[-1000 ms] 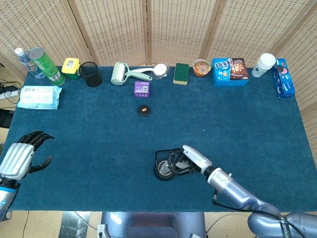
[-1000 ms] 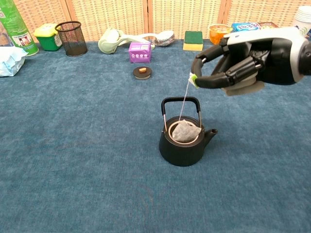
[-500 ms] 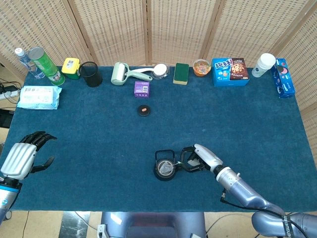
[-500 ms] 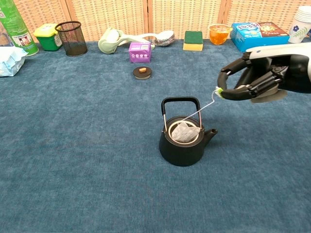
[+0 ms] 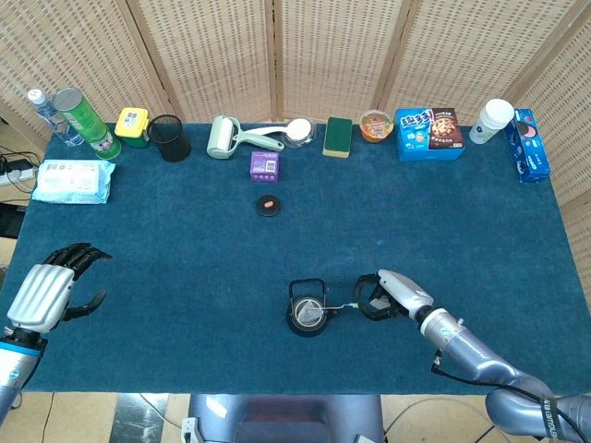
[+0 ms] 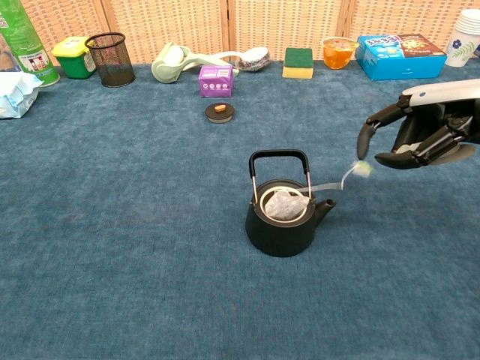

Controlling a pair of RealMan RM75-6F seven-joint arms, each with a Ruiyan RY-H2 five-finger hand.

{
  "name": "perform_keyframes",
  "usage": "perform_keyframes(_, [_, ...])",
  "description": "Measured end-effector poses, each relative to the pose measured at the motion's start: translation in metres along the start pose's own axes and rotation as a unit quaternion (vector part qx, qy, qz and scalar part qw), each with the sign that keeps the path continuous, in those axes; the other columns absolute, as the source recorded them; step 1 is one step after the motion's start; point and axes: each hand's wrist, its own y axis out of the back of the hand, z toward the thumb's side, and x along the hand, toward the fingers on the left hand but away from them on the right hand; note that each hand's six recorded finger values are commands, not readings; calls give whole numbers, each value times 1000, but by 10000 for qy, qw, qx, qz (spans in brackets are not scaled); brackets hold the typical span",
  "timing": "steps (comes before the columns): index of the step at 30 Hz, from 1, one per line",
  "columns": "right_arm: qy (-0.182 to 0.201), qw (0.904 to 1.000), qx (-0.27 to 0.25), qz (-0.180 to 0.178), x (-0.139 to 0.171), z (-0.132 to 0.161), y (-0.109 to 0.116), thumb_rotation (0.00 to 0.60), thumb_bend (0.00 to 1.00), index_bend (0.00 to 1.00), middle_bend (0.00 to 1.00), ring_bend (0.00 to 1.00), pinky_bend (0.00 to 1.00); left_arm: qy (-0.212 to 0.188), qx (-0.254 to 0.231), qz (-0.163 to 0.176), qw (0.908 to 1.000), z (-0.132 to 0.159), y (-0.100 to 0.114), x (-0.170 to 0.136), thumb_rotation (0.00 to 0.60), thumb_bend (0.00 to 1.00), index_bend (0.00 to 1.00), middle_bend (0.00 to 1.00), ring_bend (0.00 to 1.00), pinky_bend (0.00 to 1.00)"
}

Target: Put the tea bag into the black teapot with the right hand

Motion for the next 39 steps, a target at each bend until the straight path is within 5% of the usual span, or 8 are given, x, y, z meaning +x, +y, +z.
perform_keyframes(6, [8, 9998, 198, 68, 3, -5, 3, 600, 558, 142, 1000, 1000, 1000, 4, 29, 10, 10000, 1, 1, 1, 600, 370, 271, 279, 163, 200])
perform_keyframes(12, [113, 9997, 212, 75, 6, -1, 8, 600, 585, 119, 1000, 1000, 1000, -8, 69, 37, 10000, 3, 4, 2, 600, 370, 271, 279, 163, 200])
perform_keyframes(19, [296, 9974, 410, 518, 10, 16, 4, 600, 909, 119, 1000, 1000, 1000, 10, 122, 94, 9999, 3, 11, 2, 600, 370, 271, 279, 163, 200])
perform_keyframes(22, [340, 9941, 611, 829, 12, 24, -1, 600, 961, 119, 1000, 1000, 1000, 46, 161, 115, 9998, 2, 15, 2, 600, 371, 271, 279, 163, 200])
perform_keyframes(30, [471, 9791, 1237, 1544, 13, 47, -13, 600, 999, 111, 1000, 1000, 1000, 146, 241, 152, 9995, 0, 22, -2, 600, 370, 271, 279, 163, 200])
perform_keyframes(39, [580, 9657, 1664, 1907, 7, 60, -29, 600, 1000, 89, 1000, 1000, 1000, 215, 244, 148, 9994, -3, 23, -5, 600, 370, 272, 279, 162, 199])
